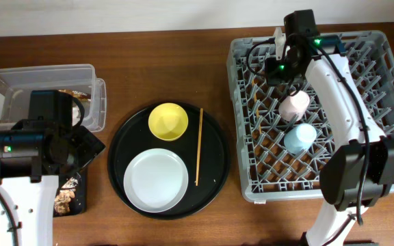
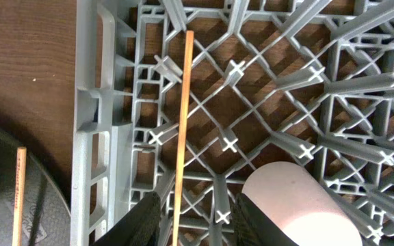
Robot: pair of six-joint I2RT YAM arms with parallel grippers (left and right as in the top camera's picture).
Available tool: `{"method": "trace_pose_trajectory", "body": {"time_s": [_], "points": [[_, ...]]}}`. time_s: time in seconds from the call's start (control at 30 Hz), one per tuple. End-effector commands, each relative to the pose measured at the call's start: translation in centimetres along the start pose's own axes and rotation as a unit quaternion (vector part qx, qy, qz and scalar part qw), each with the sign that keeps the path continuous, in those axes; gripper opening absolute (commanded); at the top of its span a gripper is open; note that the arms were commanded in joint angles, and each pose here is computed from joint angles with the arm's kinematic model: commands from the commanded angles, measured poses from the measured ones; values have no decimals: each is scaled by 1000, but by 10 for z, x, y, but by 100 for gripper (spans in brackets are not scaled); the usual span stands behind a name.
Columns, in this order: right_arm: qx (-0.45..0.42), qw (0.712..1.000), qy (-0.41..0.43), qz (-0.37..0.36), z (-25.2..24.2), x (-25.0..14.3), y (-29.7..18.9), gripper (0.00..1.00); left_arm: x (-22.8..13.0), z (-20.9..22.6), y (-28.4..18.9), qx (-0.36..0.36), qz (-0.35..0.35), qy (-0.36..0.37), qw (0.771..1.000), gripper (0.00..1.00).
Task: Sort waste into correct bins and load items into the dishwasher rack
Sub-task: 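Return the right gripper to the tray and grasp the second chopstick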
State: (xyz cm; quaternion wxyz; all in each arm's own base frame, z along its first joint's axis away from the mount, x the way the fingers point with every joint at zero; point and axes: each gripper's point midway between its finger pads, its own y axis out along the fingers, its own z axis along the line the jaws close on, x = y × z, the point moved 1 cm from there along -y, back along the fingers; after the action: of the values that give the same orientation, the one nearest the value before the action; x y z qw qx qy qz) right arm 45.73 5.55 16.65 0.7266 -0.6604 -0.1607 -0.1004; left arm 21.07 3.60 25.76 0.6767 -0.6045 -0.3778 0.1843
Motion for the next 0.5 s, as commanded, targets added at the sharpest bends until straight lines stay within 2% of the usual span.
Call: {"method": "trace_pose_trajectory", "body": {"time_s": [0.0, 0.13, 0.2, 0.27, 0.37, 0.47], "points": [[39, 999, 13, 27, 20, -12, -1, 37, 1, 2, -3, -3, -6, -2, 1000, 99], [181, 981, -6, 64, 89, -32, -18, 37, 1, 2, -3, -3, -6, -2, 1000, 99], [197, 977, -7, 85, 119, -43, -20, 36, 1, 2, -3, -3, -6, -2, 1000, 99], [159, 982, -1, 97, 140, -53, -16, 39, 1, 2, -3, -3, -6, -2, 1000, 99], [59, 993, 31, 96, 159, -66, -2, 39, 1, 1, -3, -3, -6, -2, 1000, 99], [0, 995, 35, 95, 186, -86, 15, 39, 1, 2, -3, -3, -6, -2, 1000, 99]]}}
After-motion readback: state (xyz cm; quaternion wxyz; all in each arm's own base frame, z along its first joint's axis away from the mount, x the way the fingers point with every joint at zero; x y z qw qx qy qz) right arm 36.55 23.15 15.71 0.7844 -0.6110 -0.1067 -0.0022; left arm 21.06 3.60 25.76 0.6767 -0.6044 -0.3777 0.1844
